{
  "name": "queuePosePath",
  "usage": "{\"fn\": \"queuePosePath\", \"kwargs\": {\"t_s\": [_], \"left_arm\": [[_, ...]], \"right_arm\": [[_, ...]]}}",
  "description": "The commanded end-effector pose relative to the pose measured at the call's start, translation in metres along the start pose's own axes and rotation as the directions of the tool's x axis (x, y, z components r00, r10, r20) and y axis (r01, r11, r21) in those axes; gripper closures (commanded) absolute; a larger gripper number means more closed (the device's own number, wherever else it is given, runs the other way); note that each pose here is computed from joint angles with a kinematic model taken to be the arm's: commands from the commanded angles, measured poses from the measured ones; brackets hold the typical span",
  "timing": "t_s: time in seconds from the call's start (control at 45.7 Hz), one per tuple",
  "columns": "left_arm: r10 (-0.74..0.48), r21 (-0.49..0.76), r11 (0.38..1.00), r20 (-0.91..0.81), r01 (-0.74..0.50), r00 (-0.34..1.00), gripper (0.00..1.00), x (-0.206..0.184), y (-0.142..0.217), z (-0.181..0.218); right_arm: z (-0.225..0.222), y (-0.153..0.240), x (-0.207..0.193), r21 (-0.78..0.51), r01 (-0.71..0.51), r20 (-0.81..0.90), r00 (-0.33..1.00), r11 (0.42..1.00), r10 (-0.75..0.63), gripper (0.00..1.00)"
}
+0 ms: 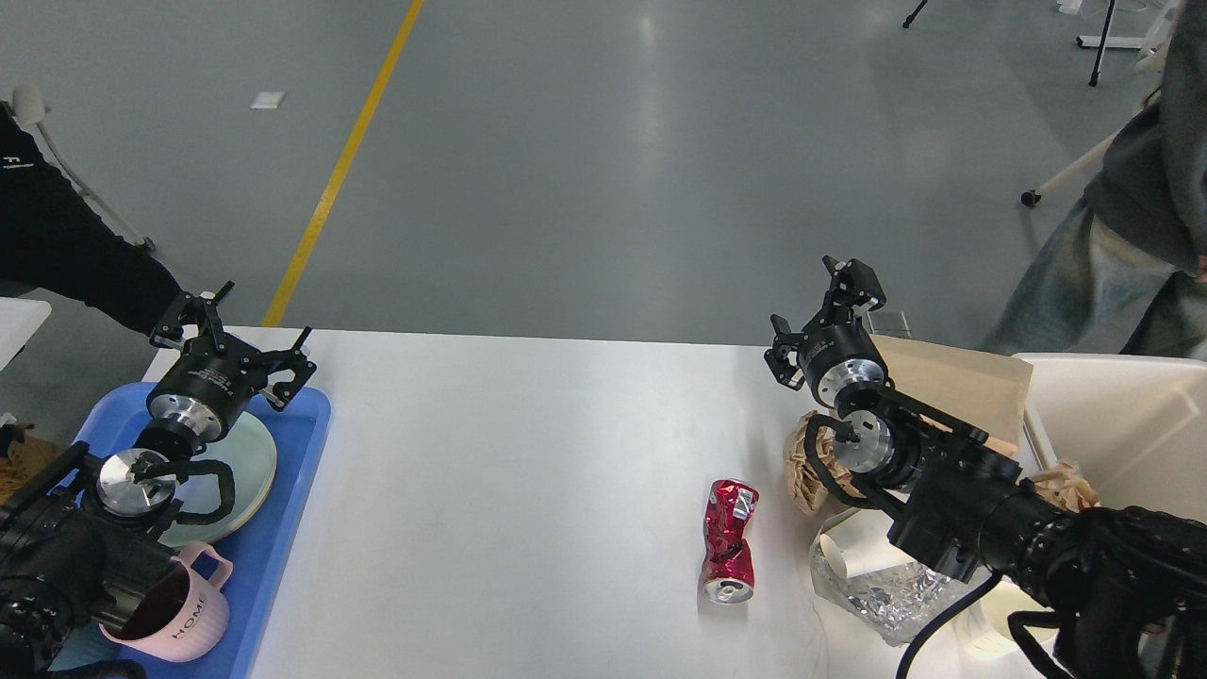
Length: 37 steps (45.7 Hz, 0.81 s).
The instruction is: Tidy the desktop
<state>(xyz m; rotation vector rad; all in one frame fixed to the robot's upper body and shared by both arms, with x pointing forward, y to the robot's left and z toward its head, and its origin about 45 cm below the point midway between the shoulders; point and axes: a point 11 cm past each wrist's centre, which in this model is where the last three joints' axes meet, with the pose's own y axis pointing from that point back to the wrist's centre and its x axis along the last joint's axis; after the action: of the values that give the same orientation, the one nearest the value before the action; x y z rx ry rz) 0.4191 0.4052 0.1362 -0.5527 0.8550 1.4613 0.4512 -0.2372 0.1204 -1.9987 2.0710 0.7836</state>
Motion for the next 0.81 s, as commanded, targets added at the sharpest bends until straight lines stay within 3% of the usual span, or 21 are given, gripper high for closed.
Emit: {"fn": "queuePosePath", "kwargs": {"t_s": [0.0,0.416,0.788], "left_arm": [[0.000,-0.001,1.000,0.001,0.000,1.000,0.03,0.000,0.000,0.001],[0.000,-0.001,1.000,-0.001,0.000,1.000,0.03,0.000,0.000,0.000],[0.000,-0.002,1.000,-0.002,0.000,1.000,0.03,0.000,0.000,0.000]], "right_arm": [[-0.010,-0.004,-0.009,0.017,0.018,0.000,1.000,1.000,-0.018,0.00],[-0.022,-0.008,-0.008,0.037,0.019,-0.011,1.000,0.999,-0.019,0.00],[-0.042,-0.006,0.022,0.067,-0.021,-0.028,0.999,0.998,0.023,0.00]]}}
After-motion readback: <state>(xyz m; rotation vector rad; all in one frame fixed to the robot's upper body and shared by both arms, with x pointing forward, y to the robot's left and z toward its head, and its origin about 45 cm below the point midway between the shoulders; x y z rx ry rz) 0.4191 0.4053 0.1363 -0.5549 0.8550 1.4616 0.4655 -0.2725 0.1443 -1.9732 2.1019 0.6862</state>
